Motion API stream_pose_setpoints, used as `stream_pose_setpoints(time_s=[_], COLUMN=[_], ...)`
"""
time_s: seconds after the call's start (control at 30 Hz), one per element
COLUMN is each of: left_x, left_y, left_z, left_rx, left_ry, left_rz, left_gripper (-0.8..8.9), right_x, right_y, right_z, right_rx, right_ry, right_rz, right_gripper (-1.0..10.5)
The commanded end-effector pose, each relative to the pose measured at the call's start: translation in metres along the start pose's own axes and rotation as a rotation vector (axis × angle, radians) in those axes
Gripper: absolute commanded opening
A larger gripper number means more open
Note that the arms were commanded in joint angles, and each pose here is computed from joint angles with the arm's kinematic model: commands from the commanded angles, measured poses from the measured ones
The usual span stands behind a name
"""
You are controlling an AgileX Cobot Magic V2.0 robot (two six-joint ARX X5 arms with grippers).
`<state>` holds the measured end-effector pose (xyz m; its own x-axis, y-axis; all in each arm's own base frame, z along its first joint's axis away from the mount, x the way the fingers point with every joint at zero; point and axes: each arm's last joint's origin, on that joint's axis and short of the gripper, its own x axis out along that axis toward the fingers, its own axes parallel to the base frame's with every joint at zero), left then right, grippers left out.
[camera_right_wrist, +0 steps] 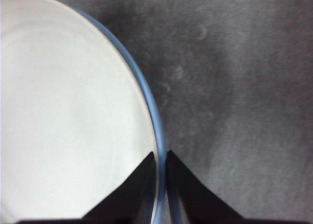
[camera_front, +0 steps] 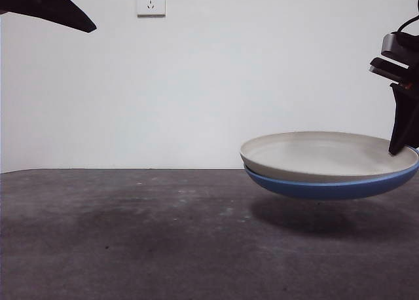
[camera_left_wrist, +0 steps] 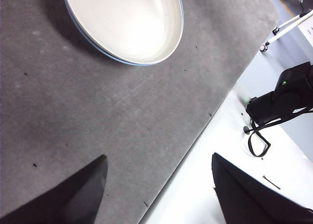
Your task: Pick up the white plate, put it on the blue plate, put it on desk
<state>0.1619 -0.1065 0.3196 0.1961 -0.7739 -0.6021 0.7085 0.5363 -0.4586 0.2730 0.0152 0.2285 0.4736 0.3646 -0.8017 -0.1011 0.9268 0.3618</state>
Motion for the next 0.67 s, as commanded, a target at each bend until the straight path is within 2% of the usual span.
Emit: stream_pose_setpoints(time_s=[0.03,0.37,0.67], left_x=[0.0,0.0,0.0], left_y=[-0.002,-0.002,-0.002], left_z=[0.003,0.003,0.003], left_rx=[0.031,0.031,0.032], left_ry=[-0.008,-0.008,-0.007], left_rz=[-0.012,-0.012,-0.013], left_gripper=[3.43,3.42,3.43], right_x=[0.002,0.022,0.054], right_y=[0.007,0.047,0.078], right_z=[0.002,0.005,0.029], right_rx=[0.021,0.001,-0.027], right_ry=[-0.002,-0.03,0.002], right_rz=[0.026,0.12,0.142], right_gripper=[0.1,0.1,0.1])
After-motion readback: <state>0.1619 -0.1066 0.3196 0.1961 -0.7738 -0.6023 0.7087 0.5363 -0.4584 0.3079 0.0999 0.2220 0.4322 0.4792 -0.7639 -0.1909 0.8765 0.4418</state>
